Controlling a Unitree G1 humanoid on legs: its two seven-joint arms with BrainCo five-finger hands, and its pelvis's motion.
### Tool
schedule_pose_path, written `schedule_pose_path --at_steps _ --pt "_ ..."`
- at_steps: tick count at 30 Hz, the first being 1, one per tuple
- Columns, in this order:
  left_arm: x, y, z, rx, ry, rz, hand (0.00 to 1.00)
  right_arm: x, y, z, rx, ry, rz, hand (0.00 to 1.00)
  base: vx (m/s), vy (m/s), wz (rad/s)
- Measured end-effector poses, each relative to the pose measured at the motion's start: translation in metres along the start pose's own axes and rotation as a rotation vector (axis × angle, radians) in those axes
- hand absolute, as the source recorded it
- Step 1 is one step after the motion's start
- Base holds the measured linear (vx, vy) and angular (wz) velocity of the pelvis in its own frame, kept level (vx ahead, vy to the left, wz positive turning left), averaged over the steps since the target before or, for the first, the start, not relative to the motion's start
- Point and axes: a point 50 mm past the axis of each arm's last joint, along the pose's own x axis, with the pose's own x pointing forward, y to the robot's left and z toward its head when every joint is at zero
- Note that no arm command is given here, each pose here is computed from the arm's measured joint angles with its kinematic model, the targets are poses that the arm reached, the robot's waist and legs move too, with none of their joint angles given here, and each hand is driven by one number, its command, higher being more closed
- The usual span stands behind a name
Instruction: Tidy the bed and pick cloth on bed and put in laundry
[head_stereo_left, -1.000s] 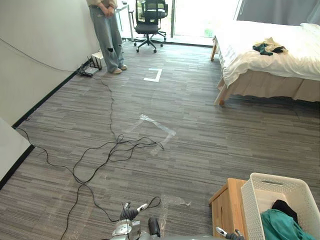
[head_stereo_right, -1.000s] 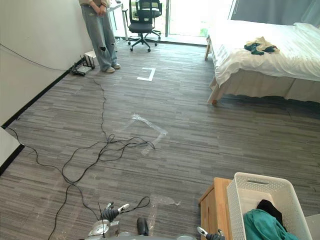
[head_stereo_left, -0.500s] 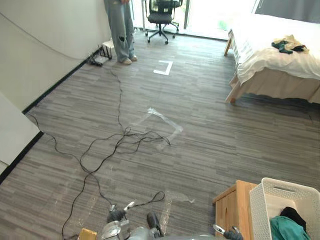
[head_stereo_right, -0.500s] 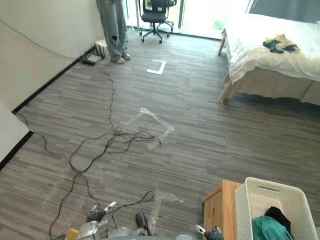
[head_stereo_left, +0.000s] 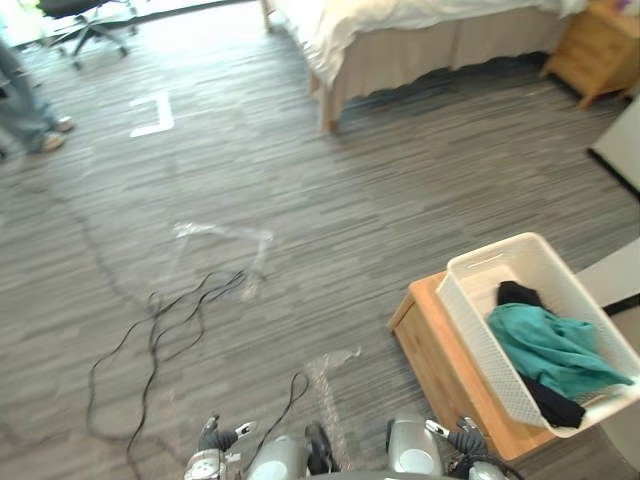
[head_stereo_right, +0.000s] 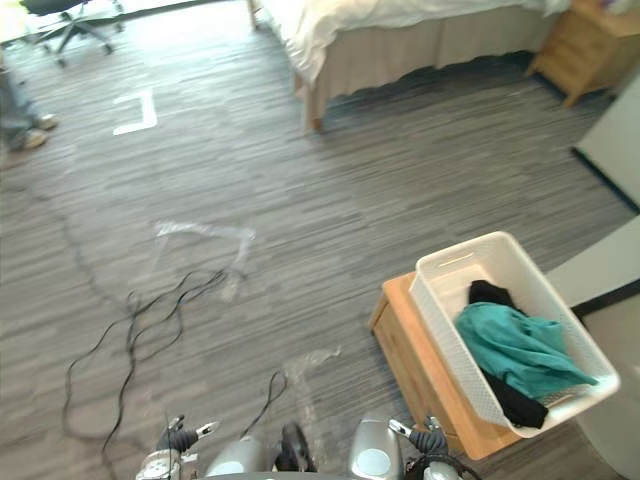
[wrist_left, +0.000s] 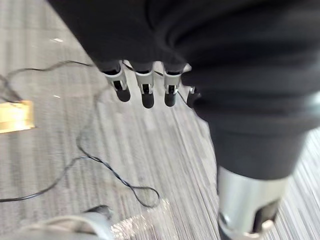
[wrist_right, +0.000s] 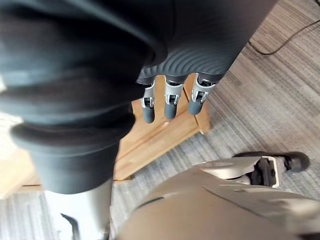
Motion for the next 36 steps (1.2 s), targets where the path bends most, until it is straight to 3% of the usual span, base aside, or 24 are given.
schedule_pose_path --at_steps 3,7,10,18,20,22,26,30,36 --pt "0.006 -0.003 0.021 0.035 -0.052 -0.021 0.0 0.0 0.0 -0.005 0.017 0.024 -0.002 0.0 0.48 0.04 0.24" --pt "-0.002 -0.008 -0.002 0.044 -0.002 -0.03 0.0 0.001 -0.012 -0.006 0.01 0.031 -0.027 0.0 0.72 -0.109 0.22" --pt "-0.013 -0.012 -0.026 -0.049 0.049 -0.015 0.0 0.002 -0.02 0.003 -0.022 0.009 -0.041 0.0 0.81 -0.137 -0.39" --pt "-0.017 -0.004 -0.032 -0.11 0.044 0.017 0.0 0.012 -0.003 0.039 -0.006 -0.084 -0.01 0.0 0.68 0.068 -0.59" --pt "-0.019 -0.01 -0.036 -0.117 0.057 0.006 0.0 0.013 -0.01 0.038 -0.002 -0.079 -0.031 0.0 0.81 0.357 -0.62" --pt "-0.019 0.002 -0.043 -0.09 0.08 0.029 0.0 0.011 0.004 0.024 0.018 -0.028 -0.002 0.0 0.69 0.332 -0.11" --pt "-0.015 0.004 -0.04 -0.058 0.096 0.021 0.0 0.007 0.009 0.007 0.047 0.027 0.002 0.0 0.76 0.319 0.0" --pt "-0.012 -0.004 -0.028 -0.017 0.056 -0.016 0.0 0.004 0.015 0.025 0.053 -0.077 0.035 0.0 0.63 0.185 -0.07" --pt "-0.003 -0.006 0.005 -0.033 -0.041 -0.015 0.0 0.005 0.007 0.027 0.081 -0.084 0.012 0.0 0.68 -0.097 0.53"
